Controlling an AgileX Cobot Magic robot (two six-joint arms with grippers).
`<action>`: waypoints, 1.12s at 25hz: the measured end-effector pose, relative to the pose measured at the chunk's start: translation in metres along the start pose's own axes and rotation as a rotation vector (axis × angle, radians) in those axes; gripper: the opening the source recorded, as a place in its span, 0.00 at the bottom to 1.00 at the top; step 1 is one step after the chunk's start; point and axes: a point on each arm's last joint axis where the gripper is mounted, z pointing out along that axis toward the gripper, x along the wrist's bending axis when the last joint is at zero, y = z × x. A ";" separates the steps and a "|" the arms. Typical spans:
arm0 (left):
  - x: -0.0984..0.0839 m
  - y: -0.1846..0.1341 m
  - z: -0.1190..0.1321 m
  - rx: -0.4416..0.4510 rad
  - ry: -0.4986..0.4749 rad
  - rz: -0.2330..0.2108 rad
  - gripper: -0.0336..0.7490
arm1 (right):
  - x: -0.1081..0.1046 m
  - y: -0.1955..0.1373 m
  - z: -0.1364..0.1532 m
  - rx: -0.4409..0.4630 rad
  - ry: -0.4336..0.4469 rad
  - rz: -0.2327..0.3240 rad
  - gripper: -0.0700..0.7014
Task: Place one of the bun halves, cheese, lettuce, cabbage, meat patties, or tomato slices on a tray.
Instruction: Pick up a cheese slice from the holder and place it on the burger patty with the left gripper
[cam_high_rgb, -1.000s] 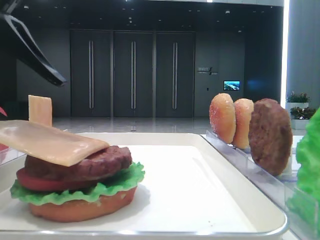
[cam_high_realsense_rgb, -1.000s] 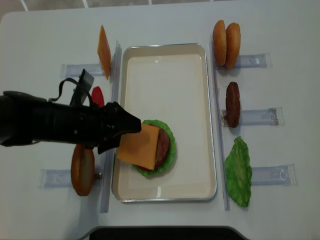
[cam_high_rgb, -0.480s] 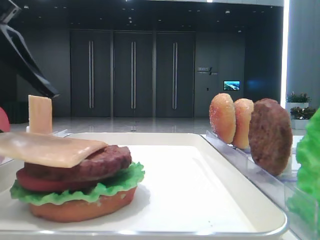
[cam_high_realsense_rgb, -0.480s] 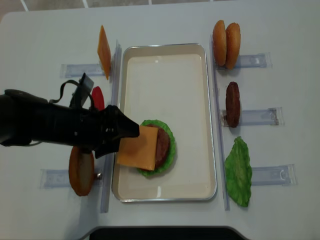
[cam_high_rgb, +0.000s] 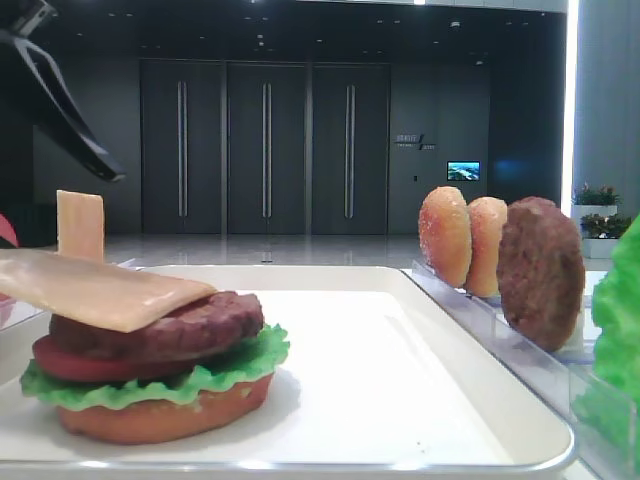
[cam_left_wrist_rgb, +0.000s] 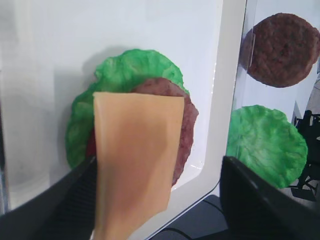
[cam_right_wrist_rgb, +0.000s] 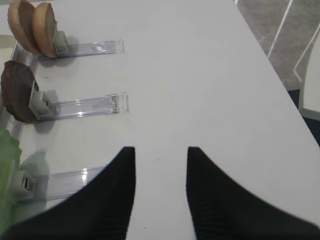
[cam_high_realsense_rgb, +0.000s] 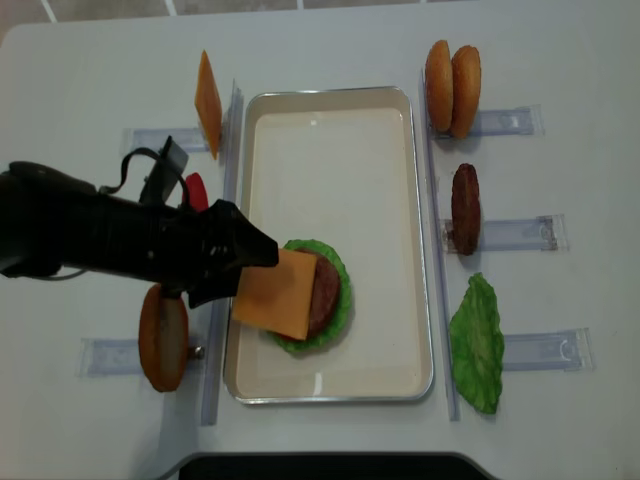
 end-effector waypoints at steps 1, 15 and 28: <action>-0.001 0.001 -0.001 0.005 0.007 0.004 0.74 | 0.000 0.000 0.000 0.000 0.000 0.000 0.41; -0.001 0.004 -0.004 0.040 0.062 -0.009 0.74 | 0.000 0.000 0.000 0.000 0.000 0.000 0.41; -0.007 0.014 -0.009 0.043 0.105 0.011 0.74 | 0.000 0.000 0.000 0.000 0.000 0.000 0.41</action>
